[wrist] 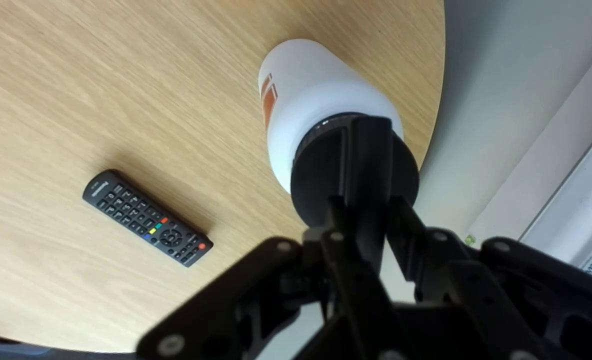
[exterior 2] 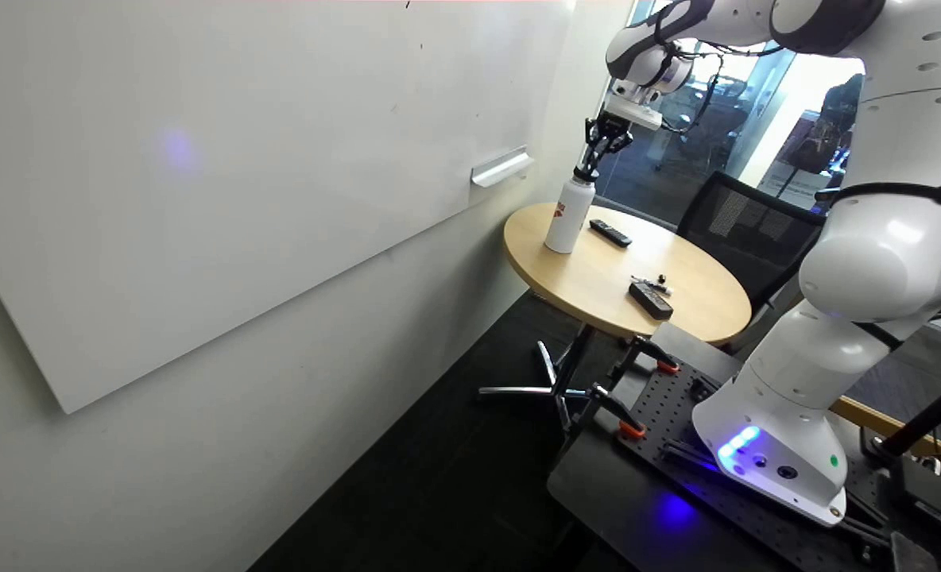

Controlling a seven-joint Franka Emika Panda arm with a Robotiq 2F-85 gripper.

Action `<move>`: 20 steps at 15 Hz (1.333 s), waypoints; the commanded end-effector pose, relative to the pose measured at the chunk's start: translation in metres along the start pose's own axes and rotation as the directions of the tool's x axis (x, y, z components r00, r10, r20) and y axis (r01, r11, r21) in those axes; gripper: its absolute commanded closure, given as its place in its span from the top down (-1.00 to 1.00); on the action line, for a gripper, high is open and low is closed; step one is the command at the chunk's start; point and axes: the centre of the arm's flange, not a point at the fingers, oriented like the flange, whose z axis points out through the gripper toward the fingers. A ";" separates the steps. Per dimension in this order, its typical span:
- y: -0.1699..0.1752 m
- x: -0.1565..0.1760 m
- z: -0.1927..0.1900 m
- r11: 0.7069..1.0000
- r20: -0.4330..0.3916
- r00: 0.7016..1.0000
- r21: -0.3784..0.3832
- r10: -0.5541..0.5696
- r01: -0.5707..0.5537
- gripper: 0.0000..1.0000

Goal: Put the lid on the white flask

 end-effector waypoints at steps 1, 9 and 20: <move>-0.001 0.002 -0.004 1.000 0.021 1.000 0.018 -0.021 0.021 0.20; 0.016 -0.008 -0.053 1.000 -0.015 1.000 0.024 -0.015 0.015 1.00; 0.050 -0.071 -0.167 0.981 -0.030 0.987 0.108 -0.158 0.160 1.00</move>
